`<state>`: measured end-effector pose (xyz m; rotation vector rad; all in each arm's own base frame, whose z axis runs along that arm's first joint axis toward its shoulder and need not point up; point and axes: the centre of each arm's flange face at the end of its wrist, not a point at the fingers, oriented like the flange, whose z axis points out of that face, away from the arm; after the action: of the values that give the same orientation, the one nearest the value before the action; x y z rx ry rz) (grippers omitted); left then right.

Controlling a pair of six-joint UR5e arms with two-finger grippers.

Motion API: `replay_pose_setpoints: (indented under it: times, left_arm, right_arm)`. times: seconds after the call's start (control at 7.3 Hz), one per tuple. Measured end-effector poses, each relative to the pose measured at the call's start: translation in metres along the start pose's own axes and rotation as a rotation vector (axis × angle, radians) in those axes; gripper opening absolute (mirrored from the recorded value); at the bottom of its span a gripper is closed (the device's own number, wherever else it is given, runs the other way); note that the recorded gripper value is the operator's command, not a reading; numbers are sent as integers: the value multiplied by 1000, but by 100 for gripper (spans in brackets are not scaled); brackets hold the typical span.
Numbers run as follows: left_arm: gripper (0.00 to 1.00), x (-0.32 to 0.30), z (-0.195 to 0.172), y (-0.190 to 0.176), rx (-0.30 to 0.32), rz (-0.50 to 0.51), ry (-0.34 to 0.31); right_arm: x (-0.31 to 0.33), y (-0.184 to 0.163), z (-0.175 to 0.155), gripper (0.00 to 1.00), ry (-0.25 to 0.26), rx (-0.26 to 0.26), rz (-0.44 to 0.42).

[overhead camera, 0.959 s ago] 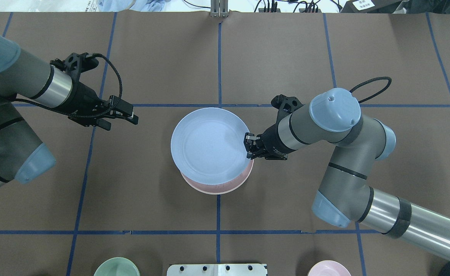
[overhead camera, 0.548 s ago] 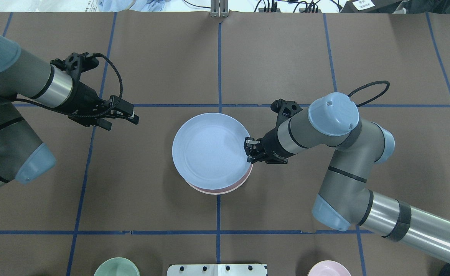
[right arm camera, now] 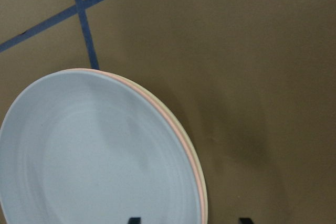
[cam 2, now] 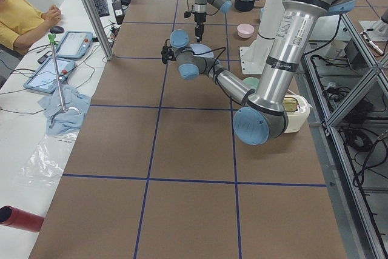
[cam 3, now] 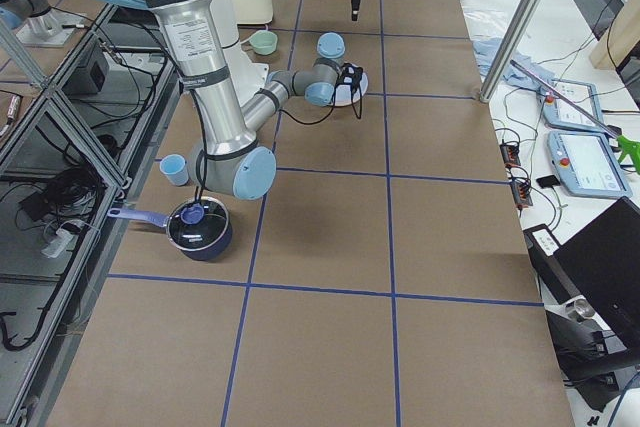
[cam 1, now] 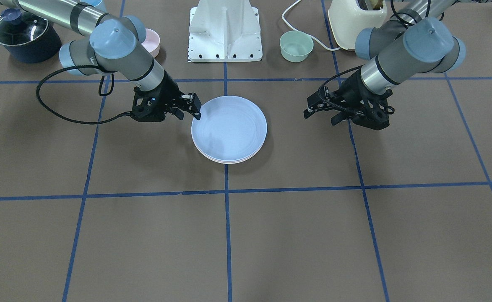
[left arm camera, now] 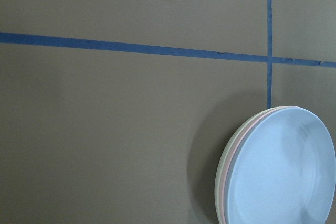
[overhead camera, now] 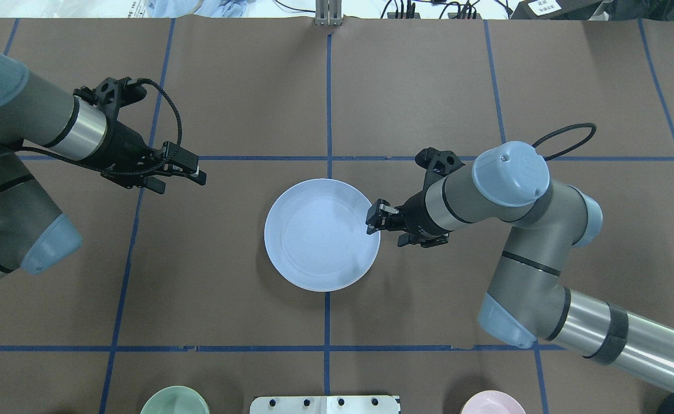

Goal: Stack three plates with pink and blue

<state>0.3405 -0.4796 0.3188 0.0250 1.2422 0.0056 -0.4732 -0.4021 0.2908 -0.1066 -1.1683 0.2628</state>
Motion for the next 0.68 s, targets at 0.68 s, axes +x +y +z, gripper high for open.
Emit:
replay_pose_setpoints:
  times: [0.68]
  left_arm:
    - [100,-187,-107,-19,131,261,-196]
  right_arm:
    - [186,-134,-132,100,156,125,-72]
